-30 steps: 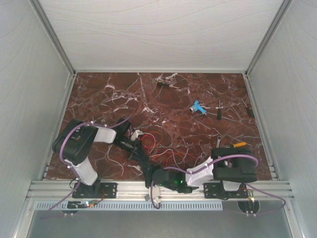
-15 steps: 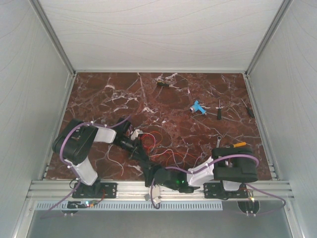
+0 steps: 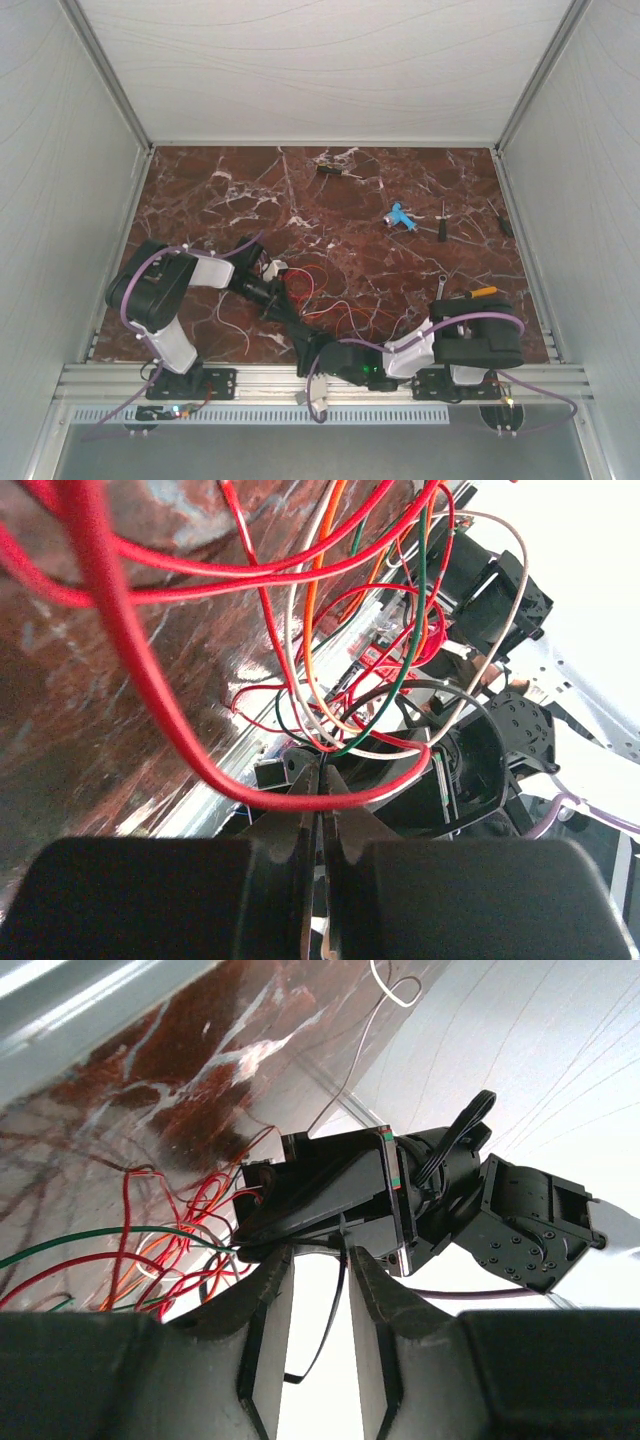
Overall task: Zip-tie the wires
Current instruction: Tie the cable at the center of the board.
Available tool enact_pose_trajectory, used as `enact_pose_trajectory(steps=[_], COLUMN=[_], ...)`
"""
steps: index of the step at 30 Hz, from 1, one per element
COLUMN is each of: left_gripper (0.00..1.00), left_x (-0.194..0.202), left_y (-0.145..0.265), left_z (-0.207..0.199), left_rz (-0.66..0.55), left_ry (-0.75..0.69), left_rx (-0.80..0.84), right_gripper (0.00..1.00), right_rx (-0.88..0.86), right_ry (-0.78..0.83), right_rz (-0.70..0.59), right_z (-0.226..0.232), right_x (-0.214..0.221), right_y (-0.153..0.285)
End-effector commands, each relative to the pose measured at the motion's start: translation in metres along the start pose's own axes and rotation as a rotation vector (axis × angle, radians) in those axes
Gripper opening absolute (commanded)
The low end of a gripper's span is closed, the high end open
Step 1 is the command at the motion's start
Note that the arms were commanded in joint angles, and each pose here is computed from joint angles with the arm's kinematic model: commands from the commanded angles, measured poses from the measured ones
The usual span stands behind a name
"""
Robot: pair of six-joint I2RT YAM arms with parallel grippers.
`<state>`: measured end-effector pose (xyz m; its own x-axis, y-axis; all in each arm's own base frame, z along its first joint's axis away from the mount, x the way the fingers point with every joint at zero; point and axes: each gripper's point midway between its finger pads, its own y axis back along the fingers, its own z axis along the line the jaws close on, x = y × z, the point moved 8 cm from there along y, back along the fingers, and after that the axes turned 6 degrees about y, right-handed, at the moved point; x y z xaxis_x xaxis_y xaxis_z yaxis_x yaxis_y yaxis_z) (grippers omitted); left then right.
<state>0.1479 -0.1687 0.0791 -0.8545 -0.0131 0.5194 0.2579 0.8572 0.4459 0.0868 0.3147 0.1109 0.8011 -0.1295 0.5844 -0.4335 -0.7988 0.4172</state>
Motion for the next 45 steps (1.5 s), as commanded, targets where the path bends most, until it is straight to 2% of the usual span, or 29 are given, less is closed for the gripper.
enact_pose_trajectory(steps=[1, 4, 22, 23, 24, 25, 26, 37, 41, 45], left_gripper=[0.0, 0.0, 0.0, 0.0, 0.0, 0.0, 0.0, 0.0, 0.0, 0.0], left_x=[0.005, 0.005, 0.004, 0.004, 0.004, 0.004, 0.004, 0.004, 0.004, 0.004], left_y=[0.001, 0.001, 0.001, 0.001, 0.001, 0.001, 0.001, 0.001, 0.001, 0.001], left_z=[0.001, 0.0, 0.0, 0.0, -0.001, -0.001, 0.0, -0.001, -0.001, -0.002], left_rz=[0.038, 0.038, 0.038, 0.038, 0.038, 0.038, 0.038, 0.037, 0.033, 0.029], left_ry=[0.091, 0.088, 0.085, 0.085, 0.084, 0.084, 0.084, 0.082, 0.083, 0.079], left_rx=[-0.004, -0.003, -0.003, -0.002, -0.001, -0.001, -0.001, 0.0, 0.0, 0.001], right_gripper=[0.27, 0.31, 0.38, 0.42, 0.56, 0.93, 0.98, 0.99, 0.99, 0.99], right_rx=[-0.018, -0.019, 0.027, 0.029, 0.032, 0.034, 0.037, 0.062, 0.172, 0.252], right_ry=[-0.036, -0.043, -0.064, -0.063, -0.064, -0.064, -0.066, -0.125, -0.314, -0.589], right_rz=[0.026, 0.036, 0.048, 0.047, 0.047, 0.047, 0.047, 0.08, 0.186, 0.19], right_z=[0.008, 0.009, 0.003, 0.002, 0.002, 0.002, 0.001, 0.004, -0.014, -0.034], right_x=[0.001, 0.0, -0.005, -0.006, -0.006, -0.008, -0.008, -0.025, -0.01, 0.005], right_y=[0.006, 0.007, 0.018, 0.019, 0.02, 0.021, 0.022, 0.046, 0.062, 0.081])
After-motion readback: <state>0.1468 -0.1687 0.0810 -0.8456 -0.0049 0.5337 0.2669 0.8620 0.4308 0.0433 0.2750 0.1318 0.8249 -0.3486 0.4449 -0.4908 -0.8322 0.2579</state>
